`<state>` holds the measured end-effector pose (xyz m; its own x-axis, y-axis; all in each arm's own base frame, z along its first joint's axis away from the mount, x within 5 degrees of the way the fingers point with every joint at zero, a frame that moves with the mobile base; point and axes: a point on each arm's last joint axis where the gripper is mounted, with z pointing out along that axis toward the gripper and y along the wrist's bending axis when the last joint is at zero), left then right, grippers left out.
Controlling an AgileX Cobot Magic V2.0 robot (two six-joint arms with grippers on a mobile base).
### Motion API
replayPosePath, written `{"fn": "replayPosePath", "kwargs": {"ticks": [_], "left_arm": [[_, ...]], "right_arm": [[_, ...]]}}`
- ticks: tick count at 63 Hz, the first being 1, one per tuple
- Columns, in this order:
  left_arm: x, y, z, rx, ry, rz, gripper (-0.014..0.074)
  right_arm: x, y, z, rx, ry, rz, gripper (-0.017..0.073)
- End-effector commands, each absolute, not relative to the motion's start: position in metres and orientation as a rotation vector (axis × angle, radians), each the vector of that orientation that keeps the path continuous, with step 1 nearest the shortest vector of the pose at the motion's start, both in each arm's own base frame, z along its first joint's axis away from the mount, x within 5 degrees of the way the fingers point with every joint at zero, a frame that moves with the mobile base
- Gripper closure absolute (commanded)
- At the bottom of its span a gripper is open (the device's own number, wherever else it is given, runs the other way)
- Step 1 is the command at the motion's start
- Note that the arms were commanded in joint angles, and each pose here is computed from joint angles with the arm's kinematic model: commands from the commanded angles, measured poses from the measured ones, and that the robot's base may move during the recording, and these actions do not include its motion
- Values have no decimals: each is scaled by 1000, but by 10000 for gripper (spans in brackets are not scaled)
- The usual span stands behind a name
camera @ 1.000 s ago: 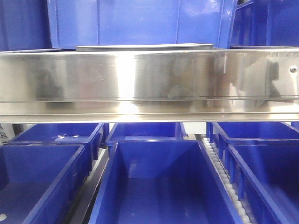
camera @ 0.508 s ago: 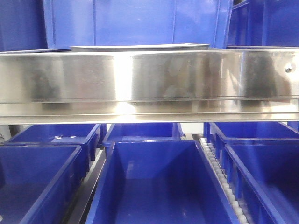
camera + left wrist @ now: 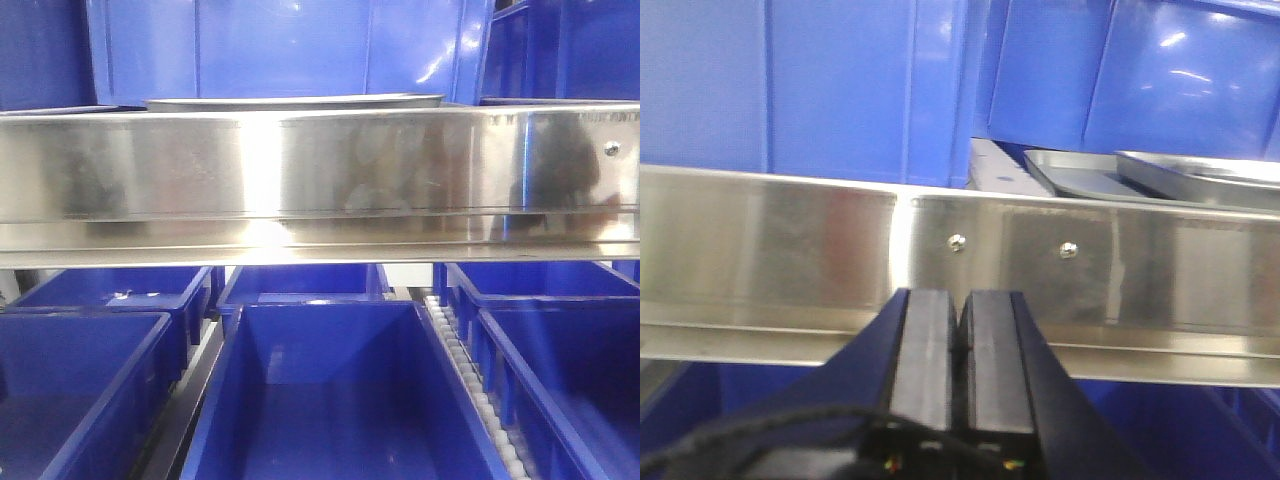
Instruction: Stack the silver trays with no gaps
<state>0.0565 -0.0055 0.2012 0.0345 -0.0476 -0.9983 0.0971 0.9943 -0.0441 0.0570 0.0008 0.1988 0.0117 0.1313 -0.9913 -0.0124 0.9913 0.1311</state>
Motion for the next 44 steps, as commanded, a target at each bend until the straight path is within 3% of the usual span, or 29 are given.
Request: {"fn": "replayPosePath", "kwargs": {"ticks": [1,44], "left_arm": [[55,-5,211,30,1430,-113,641],[55,-5,211,30,1430,-113,641]], "right_arm": [[55,0,208,88,1443,94,500],[55,0,208,88,1443,94,500]]}}
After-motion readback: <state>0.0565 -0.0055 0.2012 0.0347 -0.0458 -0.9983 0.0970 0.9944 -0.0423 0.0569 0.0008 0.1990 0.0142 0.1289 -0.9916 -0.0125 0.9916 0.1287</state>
